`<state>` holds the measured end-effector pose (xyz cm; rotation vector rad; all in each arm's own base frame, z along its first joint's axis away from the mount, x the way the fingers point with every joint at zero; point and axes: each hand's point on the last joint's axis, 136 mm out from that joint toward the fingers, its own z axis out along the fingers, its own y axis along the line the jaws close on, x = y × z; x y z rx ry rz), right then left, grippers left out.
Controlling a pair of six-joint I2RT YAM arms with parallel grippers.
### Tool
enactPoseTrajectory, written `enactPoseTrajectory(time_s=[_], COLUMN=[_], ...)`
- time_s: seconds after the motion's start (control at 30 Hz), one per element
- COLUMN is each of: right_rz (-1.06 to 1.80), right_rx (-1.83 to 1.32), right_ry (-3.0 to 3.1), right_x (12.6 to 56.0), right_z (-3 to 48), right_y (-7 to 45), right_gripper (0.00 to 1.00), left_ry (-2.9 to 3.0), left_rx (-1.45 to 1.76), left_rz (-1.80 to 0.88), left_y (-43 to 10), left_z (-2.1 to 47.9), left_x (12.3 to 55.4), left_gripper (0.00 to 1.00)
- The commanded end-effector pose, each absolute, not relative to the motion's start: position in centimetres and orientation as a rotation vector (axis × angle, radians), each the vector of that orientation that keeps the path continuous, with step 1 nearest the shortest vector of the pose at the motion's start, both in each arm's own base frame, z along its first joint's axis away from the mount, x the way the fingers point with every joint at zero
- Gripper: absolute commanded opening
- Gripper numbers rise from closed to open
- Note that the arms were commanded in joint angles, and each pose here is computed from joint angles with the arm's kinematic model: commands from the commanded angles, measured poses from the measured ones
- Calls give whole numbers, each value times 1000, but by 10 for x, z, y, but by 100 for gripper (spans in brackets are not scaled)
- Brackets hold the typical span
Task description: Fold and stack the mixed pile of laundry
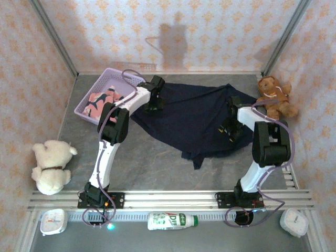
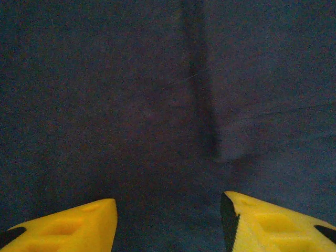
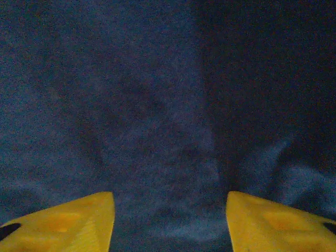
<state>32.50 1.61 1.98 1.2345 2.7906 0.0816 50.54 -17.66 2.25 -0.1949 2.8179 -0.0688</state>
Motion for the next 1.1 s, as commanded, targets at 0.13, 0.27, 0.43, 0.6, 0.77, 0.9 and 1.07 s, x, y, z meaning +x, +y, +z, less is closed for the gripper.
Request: enactPoseTrajectory(time_s=[0.13,0.27,0.43,0.6,0.77,0.9,1.07], right_rz=[21,122,215,80,-6,80,161], right_rx=[1195,1083,926,856,881,945,961], right_ry=[2781,2789,2790,2801,2828,2836,2842], right_x=[399,457,515,495,424,374,349], right_z=[13,15,42,73,84,75,58], right_y=[3,9,19,5,-4,6,29], right_gripper=[65,65,64,65,62,57,52], left_ry=[2902,2922,2907,2890,2879,2884,2897], left_rx=[-343,-453,-492,-463,-458,-449,-433], left_rz=[35,12,41,73,75,74,83], left_y=[-147,-141,-137,-143,-149,-150,-147], left_z=[3,-7,-7,0,2,2,0], left_x=[463,436,434,465,486,490,485], left_gripper=[51,50,50,52,53,53,53])
